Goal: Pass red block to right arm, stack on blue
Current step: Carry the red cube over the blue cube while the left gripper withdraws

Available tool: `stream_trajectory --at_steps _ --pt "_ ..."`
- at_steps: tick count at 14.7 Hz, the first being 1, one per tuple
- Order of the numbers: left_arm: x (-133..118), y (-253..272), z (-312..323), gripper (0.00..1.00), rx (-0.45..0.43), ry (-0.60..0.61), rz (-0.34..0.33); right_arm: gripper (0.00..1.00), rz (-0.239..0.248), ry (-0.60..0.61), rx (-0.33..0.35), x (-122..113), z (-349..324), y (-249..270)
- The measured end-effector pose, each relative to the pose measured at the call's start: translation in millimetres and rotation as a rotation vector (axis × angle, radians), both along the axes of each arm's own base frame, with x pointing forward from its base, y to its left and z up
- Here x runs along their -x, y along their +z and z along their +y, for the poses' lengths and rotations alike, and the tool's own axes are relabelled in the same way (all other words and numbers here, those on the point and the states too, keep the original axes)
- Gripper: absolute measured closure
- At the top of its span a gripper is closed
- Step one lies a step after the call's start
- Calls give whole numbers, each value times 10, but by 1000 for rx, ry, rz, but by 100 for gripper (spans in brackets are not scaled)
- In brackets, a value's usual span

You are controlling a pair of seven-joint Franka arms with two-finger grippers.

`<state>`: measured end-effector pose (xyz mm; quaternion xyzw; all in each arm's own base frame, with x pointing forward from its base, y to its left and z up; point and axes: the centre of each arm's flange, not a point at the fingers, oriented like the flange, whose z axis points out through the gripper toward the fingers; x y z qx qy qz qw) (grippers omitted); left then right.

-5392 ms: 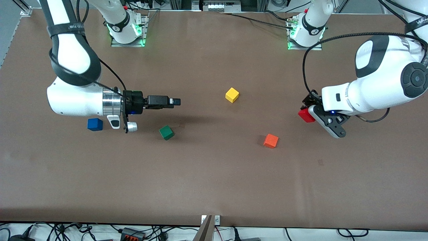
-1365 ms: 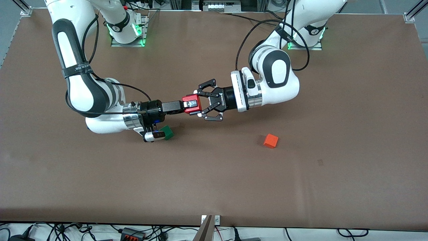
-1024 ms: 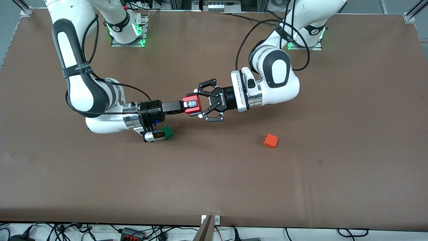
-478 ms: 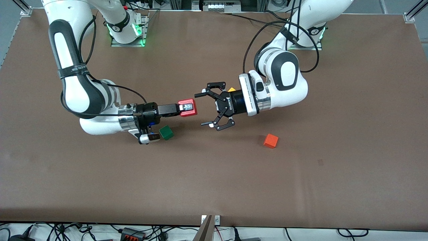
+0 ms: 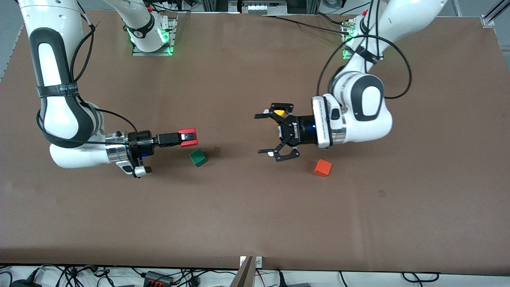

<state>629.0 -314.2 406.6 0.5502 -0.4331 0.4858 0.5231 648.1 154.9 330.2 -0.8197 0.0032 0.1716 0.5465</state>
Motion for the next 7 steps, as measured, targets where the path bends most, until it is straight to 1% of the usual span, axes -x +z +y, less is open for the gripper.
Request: stream_trajectory --at_steps 3,5,6,7 --pt "-111 -20 415 0 -103 -77 23 44 -23 66 191 22 -509 -171" --pt "-157 42 597 0 -166 -130 43 44 -42 108 332 27 -834 -260" --pt "-187 91 674 0 -215 -146 53 44 -56 143 415 34 -974 -291" --pt "-216 153 749 0 -268 -162 67 44 -79 184 517 33 -1107 -313"
